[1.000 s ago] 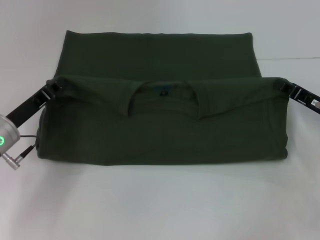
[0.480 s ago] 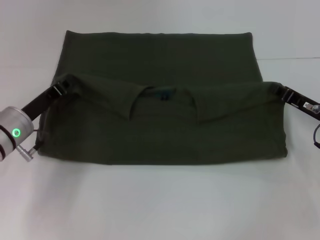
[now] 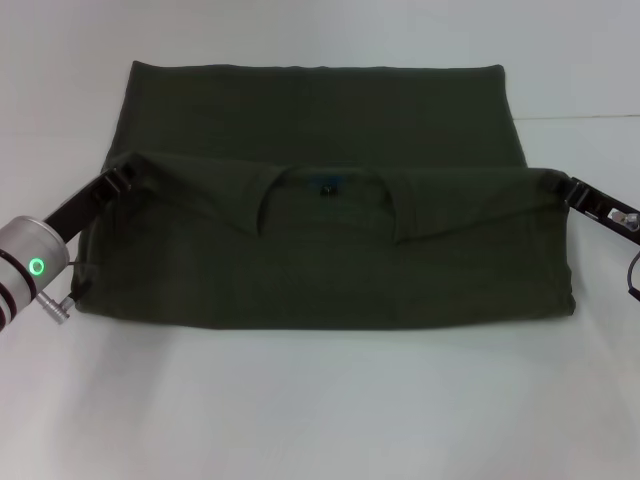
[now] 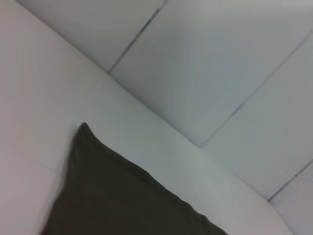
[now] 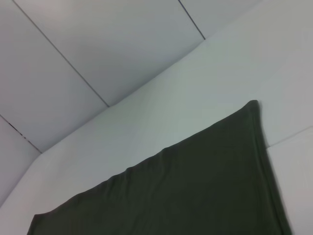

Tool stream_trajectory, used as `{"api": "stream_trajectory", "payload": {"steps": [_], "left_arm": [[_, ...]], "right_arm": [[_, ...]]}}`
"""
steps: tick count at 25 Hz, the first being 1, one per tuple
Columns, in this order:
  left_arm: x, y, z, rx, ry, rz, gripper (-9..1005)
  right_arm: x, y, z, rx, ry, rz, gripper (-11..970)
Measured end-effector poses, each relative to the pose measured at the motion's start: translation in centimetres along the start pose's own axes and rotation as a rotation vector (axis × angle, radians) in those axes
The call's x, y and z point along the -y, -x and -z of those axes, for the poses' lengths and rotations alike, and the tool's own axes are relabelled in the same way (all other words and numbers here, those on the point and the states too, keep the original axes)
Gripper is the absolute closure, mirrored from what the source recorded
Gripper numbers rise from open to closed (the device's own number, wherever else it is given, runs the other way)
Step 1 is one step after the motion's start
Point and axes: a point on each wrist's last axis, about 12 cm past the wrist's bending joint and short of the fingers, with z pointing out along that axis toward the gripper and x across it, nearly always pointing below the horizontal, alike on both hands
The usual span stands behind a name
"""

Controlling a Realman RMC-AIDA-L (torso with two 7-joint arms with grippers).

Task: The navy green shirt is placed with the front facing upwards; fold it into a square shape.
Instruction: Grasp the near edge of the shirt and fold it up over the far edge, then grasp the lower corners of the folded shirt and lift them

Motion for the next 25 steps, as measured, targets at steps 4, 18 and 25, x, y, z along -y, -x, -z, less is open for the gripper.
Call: {"api": "stream_trajectory", "payload": {"steps": [4,18,25], "left_arm": [[-0.1,0.0,0.1,0.016,0.000,0.014,785],[-0.2,0.1,-0.4,0.003,0.050,-0.006,351],[-0.2,0.9,-0.6,0.051,0.059,0.029,212]], "right_arm": [[0.2,-0.3,0.2,0.011,-0.004,-0.004,778],[1.1,-0.8,1.2,0.049,-0.023,-0.036,387],[1.7,-1.1,2.1,0.083,-0.028,-0.065,81]]}}
